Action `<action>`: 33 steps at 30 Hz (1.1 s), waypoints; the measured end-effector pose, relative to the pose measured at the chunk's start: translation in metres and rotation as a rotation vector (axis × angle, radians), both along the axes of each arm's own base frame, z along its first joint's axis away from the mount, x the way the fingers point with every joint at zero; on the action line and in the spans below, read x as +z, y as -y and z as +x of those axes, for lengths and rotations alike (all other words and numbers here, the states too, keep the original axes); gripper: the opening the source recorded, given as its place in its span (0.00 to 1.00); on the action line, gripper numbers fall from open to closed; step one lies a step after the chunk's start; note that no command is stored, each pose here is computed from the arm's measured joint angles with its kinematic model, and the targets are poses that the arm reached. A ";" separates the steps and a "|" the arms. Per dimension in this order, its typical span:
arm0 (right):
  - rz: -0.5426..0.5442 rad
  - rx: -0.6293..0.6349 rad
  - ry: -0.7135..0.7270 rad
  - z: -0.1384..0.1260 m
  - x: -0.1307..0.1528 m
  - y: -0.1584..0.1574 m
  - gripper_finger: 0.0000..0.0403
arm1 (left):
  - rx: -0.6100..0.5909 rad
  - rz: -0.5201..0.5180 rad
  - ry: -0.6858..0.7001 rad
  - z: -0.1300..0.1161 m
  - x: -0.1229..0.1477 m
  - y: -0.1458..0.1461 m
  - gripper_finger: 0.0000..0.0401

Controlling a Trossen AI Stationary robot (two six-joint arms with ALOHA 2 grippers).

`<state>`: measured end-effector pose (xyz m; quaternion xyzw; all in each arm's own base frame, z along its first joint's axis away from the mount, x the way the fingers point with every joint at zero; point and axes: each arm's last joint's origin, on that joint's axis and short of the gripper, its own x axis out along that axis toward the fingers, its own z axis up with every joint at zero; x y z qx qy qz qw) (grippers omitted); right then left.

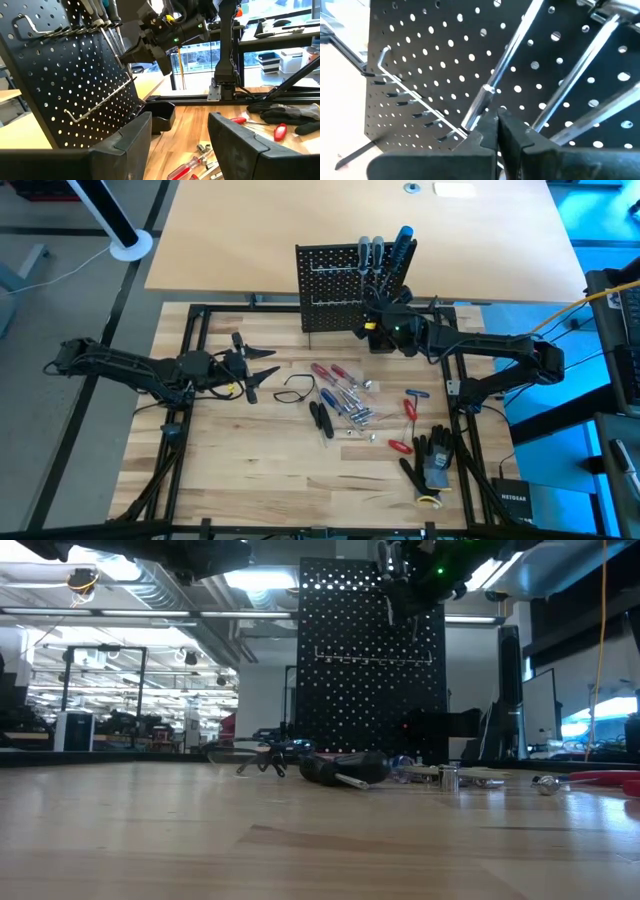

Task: Hang tools onto peg board
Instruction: Hang the gray screwdriver on the peg board, then hang the black screwdriver on the peg board

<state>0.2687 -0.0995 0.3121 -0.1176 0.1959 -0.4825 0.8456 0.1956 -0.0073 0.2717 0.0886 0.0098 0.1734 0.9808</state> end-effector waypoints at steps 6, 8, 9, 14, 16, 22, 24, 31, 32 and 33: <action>0.016 0.063 0.017 0.002 0.001 -0.001 0.07 | 0.000 0.000 0.000 0.000 0.000 0.000 0.46; 0.013 0.070 0.033 0.004 0.000 0.000 0.07 | 0.000 0.000 0.001 0.000 0.000 0.000 0.46; 0.012 0.069 0.033 0.005 0.000 0.000 0.07 | 0.000 -0.001 0.001 0.000 0.000 0.000 0.46; 0.001 0.021 0.014 0.006 -0.003 0.001 0.07 | 0.000 -0.001 0.002 0.000 0.000 0.000 0.46; -0.008 -0.005 0.010 0.006 -0.003 0.001 0.07 | 0.000 -0.001 0.001 0.000 0.000 0.000 0.46; -0.033 -0.001 0.009 0.004 0.002 -0.005 0.07 | 0.000 0.000 -0.003 0.000 0.000 0.000 0.46; -0.043 0.012 0.000 0.004 0.004 -0.011 0.07 | 0.000 -0.001 -0.003 0.000 0.000 0.000 0.46; -0.084 0.023 -0.045 -0.001 0.011 -0.041 0.07 | 0.000 -0.004 -0.006 0.000 -0.001 0.000 0.46; -0.080 0.045 -0.045 -0.001 0.011 -0.047 0.07 | 0.000 -0.006 -0.007 0.000 -0.001 0.000 0.46; -0.073 0.066 -0.040 -0.001 0.011 -0.053 0.07 | -0.001 -0.007 -0.010 0.000 -0.001 0.000 0.46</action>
